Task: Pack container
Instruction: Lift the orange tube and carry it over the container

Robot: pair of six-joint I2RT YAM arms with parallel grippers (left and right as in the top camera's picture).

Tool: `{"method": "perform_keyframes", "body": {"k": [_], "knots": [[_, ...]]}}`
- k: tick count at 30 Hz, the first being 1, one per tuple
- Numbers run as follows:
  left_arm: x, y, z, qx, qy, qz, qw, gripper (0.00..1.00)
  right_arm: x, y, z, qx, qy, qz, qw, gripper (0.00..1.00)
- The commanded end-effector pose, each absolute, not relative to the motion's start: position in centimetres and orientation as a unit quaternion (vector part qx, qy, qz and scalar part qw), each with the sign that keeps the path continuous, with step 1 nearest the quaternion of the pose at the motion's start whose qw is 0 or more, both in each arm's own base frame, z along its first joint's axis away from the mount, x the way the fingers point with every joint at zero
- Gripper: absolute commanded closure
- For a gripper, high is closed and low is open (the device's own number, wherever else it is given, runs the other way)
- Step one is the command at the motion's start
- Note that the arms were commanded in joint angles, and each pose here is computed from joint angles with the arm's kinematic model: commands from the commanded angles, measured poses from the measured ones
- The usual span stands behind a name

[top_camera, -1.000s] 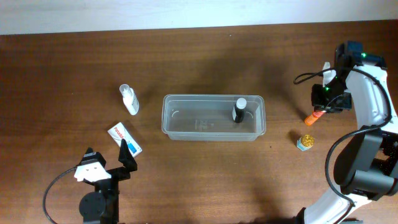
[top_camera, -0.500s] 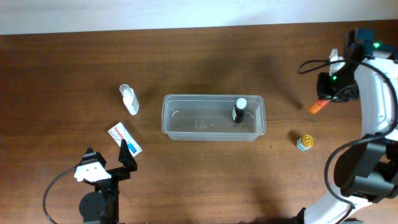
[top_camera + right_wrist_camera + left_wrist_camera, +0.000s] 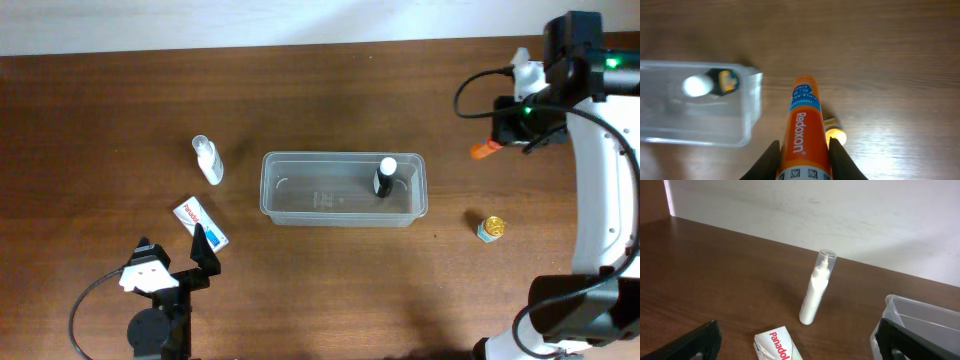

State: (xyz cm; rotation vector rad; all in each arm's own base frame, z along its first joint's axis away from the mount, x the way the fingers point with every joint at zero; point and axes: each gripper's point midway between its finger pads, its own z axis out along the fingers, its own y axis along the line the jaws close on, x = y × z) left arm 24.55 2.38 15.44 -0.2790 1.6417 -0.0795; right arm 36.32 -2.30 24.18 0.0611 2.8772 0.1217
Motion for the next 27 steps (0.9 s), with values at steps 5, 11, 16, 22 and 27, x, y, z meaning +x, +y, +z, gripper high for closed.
{"method": "perform_keyframes", "body": {"k": [5,11,16,22,27], "knots": [[24.6,2.3,15.2,-0.115,0.732,-0.032,0.670,0.01,34.8,3.0,27.1,-0.025,0.985,0.081,0.153,0.77],[24.6,2.3,15.2,-0.115,0.732,-0.031,0.670,0.00,33.9,6.5,27.0,-0.073,0.983,0.089,0.140,0.77],[24.6,2.3,15.2,-0.115,0.732,-0.031,0.670,0.00,33.5,8.4,26.8,-0.089,0.983,0.093,0.134,0.77],[24.6,2.3,15.2,-0.115,0.732,-0.032,0.670,0.00,33.5,9.4,26.0,-0.093,0.985,0.086,0.121,0.78],[24.6,2.3,15.2,-0.115,0.732,-0.031,0.670,0.01,33.6,10.3,25.0,-0.107,0.986,0.076,0.107,0.77]]}}
